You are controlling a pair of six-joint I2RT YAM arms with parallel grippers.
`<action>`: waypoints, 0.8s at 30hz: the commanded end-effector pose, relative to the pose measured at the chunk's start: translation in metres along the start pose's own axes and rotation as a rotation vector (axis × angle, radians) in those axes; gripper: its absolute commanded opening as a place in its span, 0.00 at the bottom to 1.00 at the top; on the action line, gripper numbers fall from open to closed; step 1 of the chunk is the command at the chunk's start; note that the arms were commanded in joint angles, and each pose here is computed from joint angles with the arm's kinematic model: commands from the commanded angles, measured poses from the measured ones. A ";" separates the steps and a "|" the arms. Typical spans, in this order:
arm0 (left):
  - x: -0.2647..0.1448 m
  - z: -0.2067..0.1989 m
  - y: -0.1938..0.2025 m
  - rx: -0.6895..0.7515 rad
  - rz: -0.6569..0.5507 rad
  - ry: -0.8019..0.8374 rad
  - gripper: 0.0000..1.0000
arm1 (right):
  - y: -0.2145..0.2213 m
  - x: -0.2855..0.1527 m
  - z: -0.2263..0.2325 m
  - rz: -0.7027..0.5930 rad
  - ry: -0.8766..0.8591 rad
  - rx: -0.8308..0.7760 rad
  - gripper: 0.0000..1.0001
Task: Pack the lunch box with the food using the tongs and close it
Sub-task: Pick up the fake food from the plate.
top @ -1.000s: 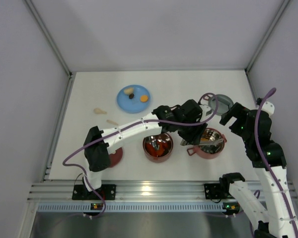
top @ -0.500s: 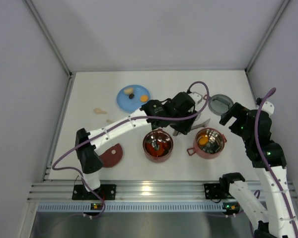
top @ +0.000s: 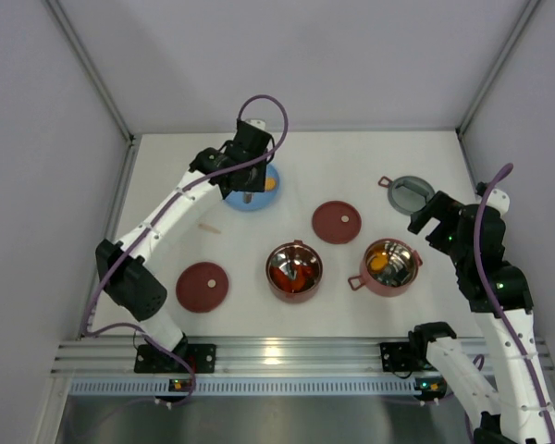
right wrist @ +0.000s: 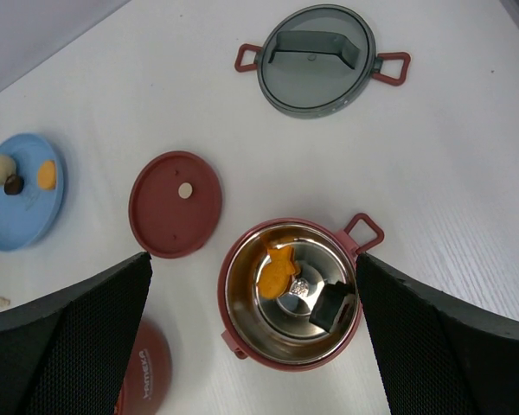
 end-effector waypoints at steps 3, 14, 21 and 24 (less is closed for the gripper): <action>0.027 0.031 -0.014 -0.059 -0.036 -0.118 0.43 | -0.006 0.002 0.001 -0.025 -0.008 0.001 0.99; 0.066 0.055 -0.022 -0.091 -0.025 -0.220 0.45 | -0.004 0.004 0.001 -0.017 -0.006 -0.011 1.00; 0.075 0.058 -0.022 -0.085 -0.016 -0.231 0.45 | -0.004 0.004 0.002 -0.015 -0.011 -0.013 0.99; 0.075 0.059 -0.025 -0.087 -0.021 -0.230 0.45 | -0.004 0.004 0.001 -0.015 -0.010 -0.012 0.99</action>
Point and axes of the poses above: each gripper's point midway between its finger pads, its own x axis out along the fingers, its own z axis along the line the jaws close on, y = z × x, the point moved 4 cm from there along -x, back along the fingers, and after that the axes turned 13 degrees about -x, right-handed, at the moved point
